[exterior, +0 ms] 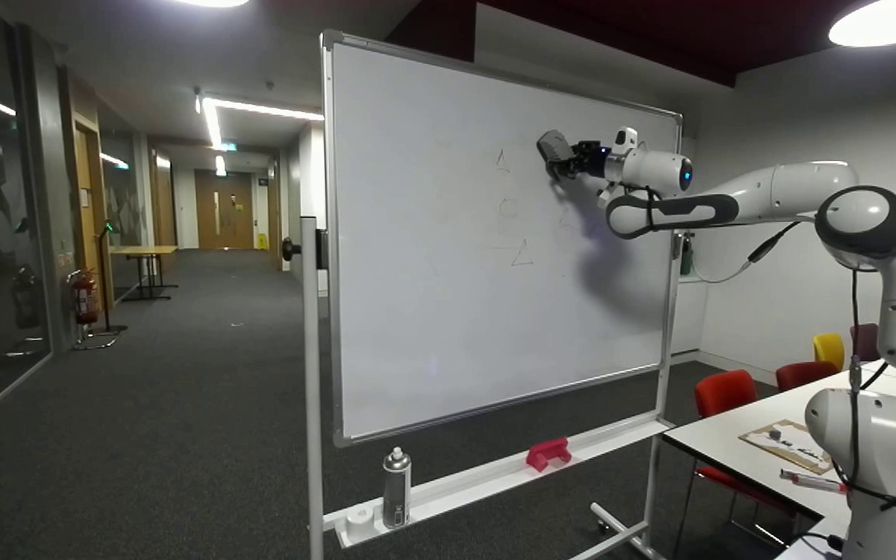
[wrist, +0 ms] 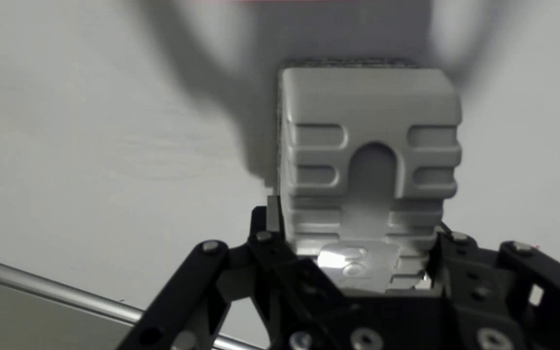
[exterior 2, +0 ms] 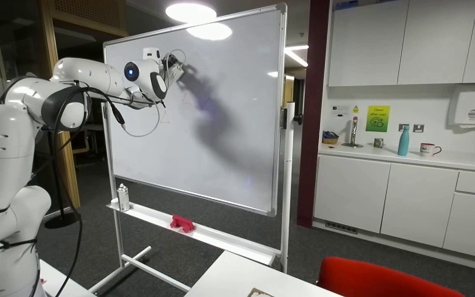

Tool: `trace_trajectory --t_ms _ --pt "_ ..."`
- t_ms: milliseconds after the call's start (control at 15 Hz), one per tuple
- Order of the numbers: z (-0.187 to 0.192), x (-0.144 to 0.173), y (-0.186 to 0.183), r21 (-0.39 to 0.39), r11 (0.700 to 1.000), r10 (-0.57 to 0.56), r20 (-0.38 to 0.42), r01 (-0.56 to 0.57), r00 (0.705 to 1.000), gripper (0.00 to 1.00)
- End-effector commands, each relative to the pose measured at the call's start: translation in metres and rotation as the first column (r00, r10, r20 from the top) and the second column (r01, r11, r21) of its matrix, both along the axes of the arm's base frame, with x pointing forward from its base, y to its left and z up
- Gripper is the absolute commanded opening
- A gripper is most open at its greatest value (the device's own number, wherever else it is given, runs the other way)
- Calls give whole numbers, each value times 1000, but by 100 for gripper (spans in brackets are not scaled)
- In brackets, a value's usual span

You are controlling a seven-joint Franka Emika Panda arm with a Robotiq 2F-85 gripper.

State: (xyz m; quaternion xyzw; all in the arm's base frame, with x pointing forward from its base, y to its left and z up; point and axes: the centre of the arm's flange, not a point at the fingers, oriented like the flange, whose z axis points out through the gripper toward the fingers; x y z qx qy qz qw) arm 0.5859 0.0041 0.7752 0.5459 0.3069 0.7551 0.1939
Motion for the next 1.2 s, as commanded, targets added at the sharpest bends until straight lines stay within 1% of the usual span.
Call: trace_trajectory --t_ms 0,333,400,600,867,1133 --pt "-3 0 5 -3 1000 18 -3 -18 1000 60" --pt "-7 1 9 2 999 40 -6 -40 999 60" --pt "-7 1 9 2 999 40 -6 -40 999 35" --pt "-27 5 21 -33 998 49 -16 -50 999 35" --pt "-58 9 41 -100 992 67 -46 -71 997 35" --pt "-77 12 60 -142 985 88 -68 -97 994 35"
